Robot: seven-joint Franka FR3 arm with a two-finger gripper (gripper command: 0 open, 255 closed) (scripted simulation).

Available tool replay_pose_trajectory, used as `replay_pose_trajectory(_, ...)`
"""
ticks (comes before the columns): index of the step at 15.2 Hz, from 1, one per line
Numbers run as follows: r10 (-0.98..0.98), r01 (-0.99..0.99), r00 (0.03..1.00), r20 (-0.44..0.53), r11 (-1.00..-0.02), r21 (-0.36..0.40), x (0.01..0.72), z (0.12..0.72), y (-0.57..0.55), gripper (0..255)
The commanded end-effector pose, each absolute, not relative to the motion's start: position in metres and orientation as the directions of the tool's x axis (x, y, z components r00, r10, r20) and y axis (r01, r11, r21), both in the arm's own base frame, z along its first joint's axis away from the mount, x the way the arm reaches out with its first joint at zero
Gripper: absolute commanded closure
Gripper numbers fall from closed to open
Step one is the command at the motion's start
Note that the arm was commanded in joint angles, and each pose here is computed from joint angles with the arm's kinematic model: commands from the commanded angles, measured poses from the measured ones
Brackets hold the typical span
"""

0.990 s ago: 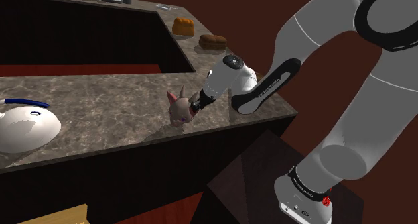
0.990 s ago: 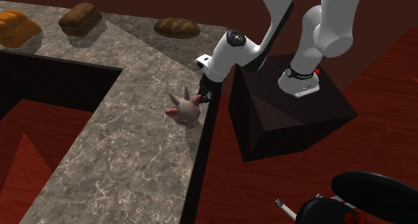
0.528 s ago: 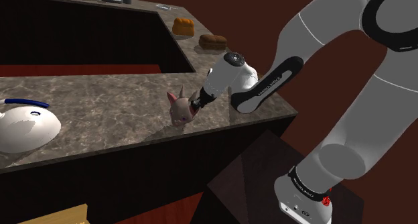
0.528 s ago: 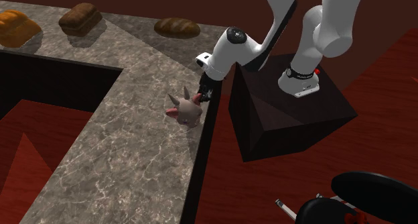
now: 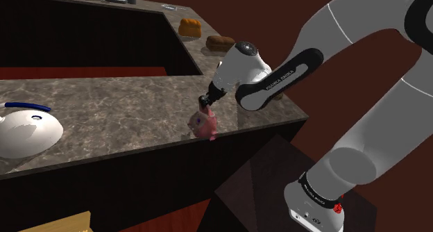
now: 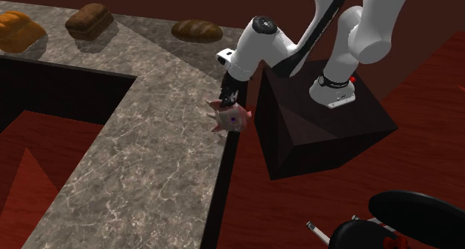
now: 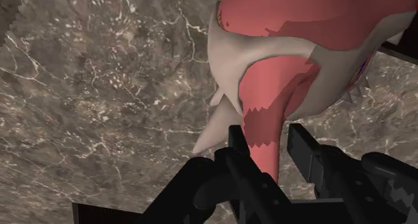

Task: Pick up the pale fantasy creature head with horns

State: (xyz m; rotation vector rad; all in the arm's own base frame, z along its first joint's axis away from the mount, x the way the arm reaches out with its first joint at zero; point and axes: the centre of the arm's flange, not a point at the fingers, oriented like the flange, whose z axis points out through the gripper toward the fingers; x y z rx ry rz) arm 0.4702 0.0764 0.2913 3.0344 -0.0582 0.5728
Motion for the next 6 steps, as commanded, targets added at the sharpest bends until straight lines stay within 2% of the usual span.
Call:
replay_pose_trajectory(1, -0.028, -0.047, 0.93, 0.367, -0.998, 0.044, 0.47, 0.303, 0.076, 255)
replay_pose_trajectory(6, -0.028, -0.047, 0.93, 0.367, -0.998, 0.044, 0.47, 0.32, 0.076, 255)
